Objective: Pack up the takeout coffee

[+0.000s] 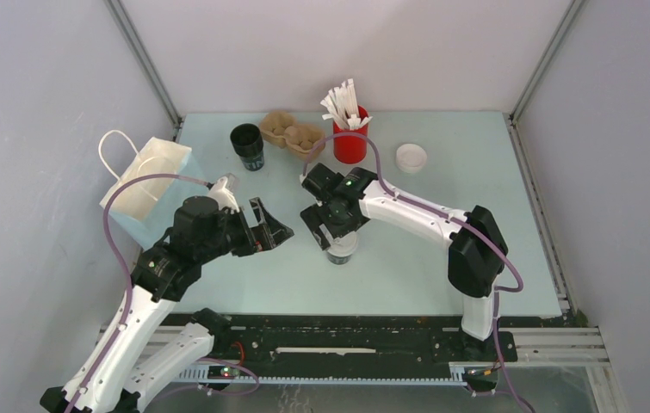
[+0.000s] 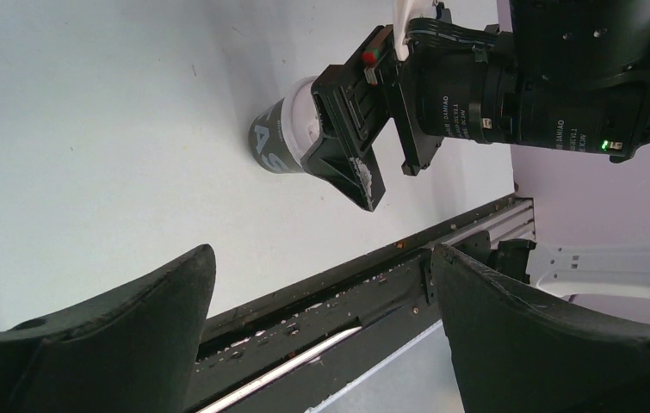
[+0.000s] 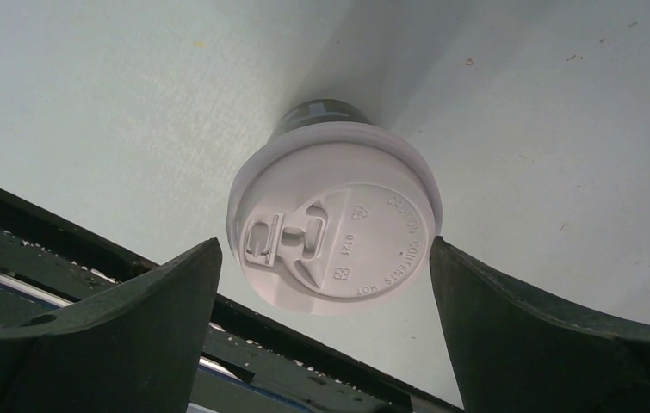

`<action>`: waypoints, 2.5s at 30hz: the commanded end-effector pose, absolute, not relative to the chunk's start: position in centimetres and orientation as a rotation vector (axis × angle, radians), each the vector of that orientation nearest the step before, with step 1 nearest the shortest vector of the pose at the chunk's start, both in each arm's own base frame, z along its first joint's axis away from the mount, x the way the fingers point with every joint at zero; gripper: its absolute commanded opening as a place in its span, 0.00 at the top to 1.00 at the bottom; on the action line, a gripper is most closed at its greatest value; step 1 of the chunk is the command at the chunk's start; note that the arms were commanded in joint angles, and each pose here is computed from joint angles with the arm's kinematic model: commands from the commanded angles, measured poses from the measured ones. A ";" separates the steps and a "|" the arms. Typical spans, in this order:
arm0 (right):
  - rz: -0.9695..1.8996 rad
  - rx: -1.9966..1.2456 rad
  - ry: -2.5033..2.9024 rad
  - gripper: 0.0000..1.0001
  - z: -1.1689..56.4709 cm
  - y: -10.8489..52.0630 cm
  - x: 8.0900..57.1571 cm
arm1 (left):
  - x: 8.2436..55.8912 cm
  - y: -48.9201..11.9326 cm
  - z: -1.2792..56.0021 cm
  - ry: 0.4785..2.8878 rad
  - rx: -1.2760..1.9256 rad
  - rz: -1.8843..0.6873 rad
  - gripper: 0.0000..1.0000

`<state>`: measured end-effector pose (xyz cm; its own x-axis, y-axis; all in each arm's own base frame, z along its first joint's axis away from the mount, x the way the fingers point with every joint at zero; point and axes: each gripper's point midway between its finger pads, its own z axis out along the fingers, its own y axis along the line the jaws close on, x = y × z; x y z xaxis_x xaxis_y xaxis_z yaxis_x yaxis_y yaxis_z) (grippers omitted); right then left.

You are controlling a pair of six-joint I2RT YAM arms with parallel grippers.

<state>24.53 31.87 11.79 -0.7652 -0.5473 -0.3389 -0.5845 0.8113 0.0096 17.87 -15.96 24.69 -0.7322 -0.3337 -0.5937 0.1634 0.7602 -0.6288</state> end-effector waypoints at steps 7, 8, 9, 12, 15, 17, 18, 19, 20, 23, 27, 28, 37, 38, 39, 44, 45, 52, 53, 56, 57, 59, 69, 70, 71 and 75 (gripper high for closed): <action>0.164 -0.835 2.620 0.00 14.4 32.5 24.8 | 17.7 -16.1 23.9 2.246 -0.112 -0.888 0.00; 0.167 -0.830 2.614 0.00 14.7 32.5 24.8 | 17.7 -16.1 24.0 2.245 -0.112 -0.888 0.00; 0.175 -0.826 2.604 0.00 15.2 32.5 24.8 | 17.8 -16.1 24.0 2.244 -0.111 -0.887 0.00; 0.189 -0.819 2.604 0.00 15.4 32.5 24.6 | 17.8 -16.1 23.9 2.247 -0.110 -0.885 0.00; 0.208 -0.820 2.622 0.00 14.8 32.7 24.3 | 17.8 -16.2 23.9 2.248 -0.111 -0.887 0.00; 0.202 -0.822 2.637 0.00 14.0 32.8 24.2 | 17.9 -16.2 24.1 2.244 -0.108 -0.888 0.00; 0.198 -0.826 2.640 0.00 13.6 32.8 24.2 | 17.9 -16.2 24.2 2.242 -0.109 -0.888 0.00; 0.195 -0.831 2.645 0.00 13.3 32.8 24.2 | 17.9 -16.2 24.1 2.243 -0.107 -0.886 0.00; 0.197 -0.837 2.646 0.00 13.1 32.9 24.2 | 18.0 -16.2 24.2 2.241 -0.106 -0.885 0.00; 0.213 -0.846 2.655 0.00 12.7 33.2 24.1 | 17.9 -16.1 24.1 2.242 -0.107 -0.883 0.00; 0.200 -0.847 2.656 0.00 12.3 33.2 24.4 | 17.8 -16.0 24.1 2.242 -0.108 -0.877 0.00; 0.188 -0.847 2.658 0.00 12.2 33.1 24.4 | 17.8 -16.0 24.1 2.243 -0.109 -0.875 0.00; 0.143 -0.847 2.677 0.02 11.2 32.4 24.3 | 17.7 -15.9 24.2 2.239 -0.111 -0.872 0.00; 0.144 -0.848 2.679 0.02 11.1 32.5 24.3 | 17.7 -15.8 24.2 2.239 -0.111 -0.871 0.00; 0.145 -0.845 2.679 0.03 11.1 32.5 24.3 | 17.7 -15.8 24.1 2.241 -0.111 -0.869 0.00; 0.160 -0.824 2.664 0.09 11.7 32.6 24.5 | 17.7 -15.8 24.3 2.238 -0.109 -0.868 0.00; 0.163 -0.812 2.664 0.11 11.9 32.5 24.5 | 17.7 -15.8 24.2 2.239 -0.110 -0.867 0.00; 0.088 -0.621 2.645 0.16 13.7 28.7 26.3 | 17.7 -15.8 24.3 2.237 -0.106 -0.867 0.00; 0.074 -0.573 2.639 0.16 14.0 27.6 26.8 | 17.7 -15.8 24.4 2.237 -0.106 -0.867 0.00; -0.001 -0.404 2.648 0.16 13.9 22.5 28.4 | 17.7 -15.8 24.3 2.240 -0.104 -0.869 0.00; -0.039 -0.327 2.655 0.16 13.7 20.2 29.3 | 17.7 -15.8 24.3 2.241 -0.101 -0.871 0.00; -0.108 -0.166 2.659 0.16 13.6 15.4 30.8 | 17.7 -15.8 24.4 2.237 -0.096 -0.870 0.00; -0.234 0.543 2.549 0.15 15.2 -6.1 36.6 | 17.3 -15.7 24.9 2.240 -0.082 -0.869 0.00; -0.238 0.576 2.551 0.15 15.0 -7.0 36.8 | 17.2 -15.7 24.9 2.240 -0.081 -0.867 0.00; -0.243 0.601 2.558 0.15 14.7 -7.6 36.9 | 17.3 -15.6 25.0 2.238 -0.081 -0.864 0.00; -0.248 0.632 2.573 0.14 14.1 -8.4 37.3 | 17.4 -15.4 25.3 2.236 -0.080 -0.843 0.00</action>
